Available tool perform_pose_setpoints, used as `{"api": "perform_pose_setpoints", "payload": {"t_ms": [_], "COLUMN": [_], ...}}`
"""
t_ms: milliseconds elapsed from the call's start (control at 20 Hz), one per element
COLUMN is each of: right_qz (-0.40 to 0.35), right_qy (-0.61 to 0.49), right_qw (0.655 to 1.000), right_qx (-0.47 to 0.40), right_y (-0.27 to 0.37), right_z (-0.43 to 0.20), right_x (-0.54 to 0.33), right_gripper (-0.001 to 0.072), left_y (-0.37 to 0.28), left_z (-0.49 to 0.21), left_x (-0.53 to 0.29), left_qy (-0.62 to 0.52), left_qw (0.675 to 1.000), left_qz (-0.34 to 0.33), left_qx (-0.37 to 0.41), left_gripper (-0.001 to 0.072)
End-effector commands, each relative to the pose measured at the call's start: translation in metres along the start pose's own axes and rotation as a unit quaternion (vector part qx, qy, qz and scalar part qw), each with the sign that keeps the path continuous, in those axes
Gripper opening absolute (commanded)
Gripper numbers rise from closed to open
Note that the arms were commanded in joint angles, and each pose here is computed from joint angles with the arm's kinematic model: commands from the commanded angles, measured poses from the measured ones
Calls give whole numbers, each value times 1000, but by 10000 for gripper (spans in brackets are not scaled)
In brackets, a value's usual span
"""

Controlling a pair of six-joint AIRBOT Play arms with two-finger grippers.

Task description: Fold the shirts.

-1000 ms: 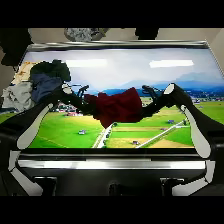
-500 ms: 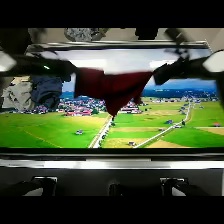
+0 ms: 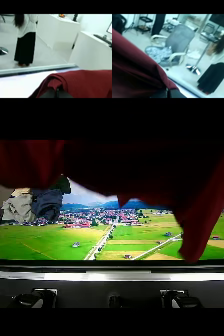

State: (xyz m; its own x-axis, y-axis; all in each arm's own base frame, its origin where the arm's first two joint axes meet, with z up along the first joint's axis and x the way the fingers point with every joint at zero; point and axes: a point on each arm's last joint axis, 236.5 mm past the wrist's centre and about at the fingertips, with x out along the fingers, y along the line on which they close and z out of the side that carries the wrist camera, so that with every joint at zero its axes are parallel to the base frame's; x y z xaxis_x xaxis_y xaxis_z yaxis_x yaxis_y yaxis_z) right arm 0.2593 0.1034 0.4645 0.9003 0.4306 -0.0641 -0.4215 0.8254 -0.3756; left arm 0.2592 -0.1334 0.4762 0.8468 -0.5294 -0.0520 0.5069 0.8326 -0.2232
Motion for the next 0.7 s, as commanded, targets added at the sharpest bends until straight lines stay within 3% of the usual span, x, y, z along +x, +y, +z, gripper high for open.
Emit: {"api": "perform_pose_setpoints", "payload": {"t_ms": [0,200,300,400,650], "right_qz": [91,256,291,278,240], "right_qy": [132,378,426,432,400], "right_qw": [987,887,851,847,860], "right_qx": [13,71,101,139,207], "right_y": [44,102,121,129,127], "right_z": [-60,-202,-260,-309,-393], "right_x": [-15,-12,4,41,153], "right_gripper": [40,40,40,40,41], "left_y": [3,47,65,76,124], "left_z": [-58,-202,-284,-355,-434], "left_x": [-11,12,15,23,80], "left_qy": [113,314,401,450,479], "left_qw": [994,946,907,876,849], "left_qz": [9,40,51,56,81], "left_qx": [-10,-71,-117,-167,-208], "left_gripper": [27,27,28,27,27]}}
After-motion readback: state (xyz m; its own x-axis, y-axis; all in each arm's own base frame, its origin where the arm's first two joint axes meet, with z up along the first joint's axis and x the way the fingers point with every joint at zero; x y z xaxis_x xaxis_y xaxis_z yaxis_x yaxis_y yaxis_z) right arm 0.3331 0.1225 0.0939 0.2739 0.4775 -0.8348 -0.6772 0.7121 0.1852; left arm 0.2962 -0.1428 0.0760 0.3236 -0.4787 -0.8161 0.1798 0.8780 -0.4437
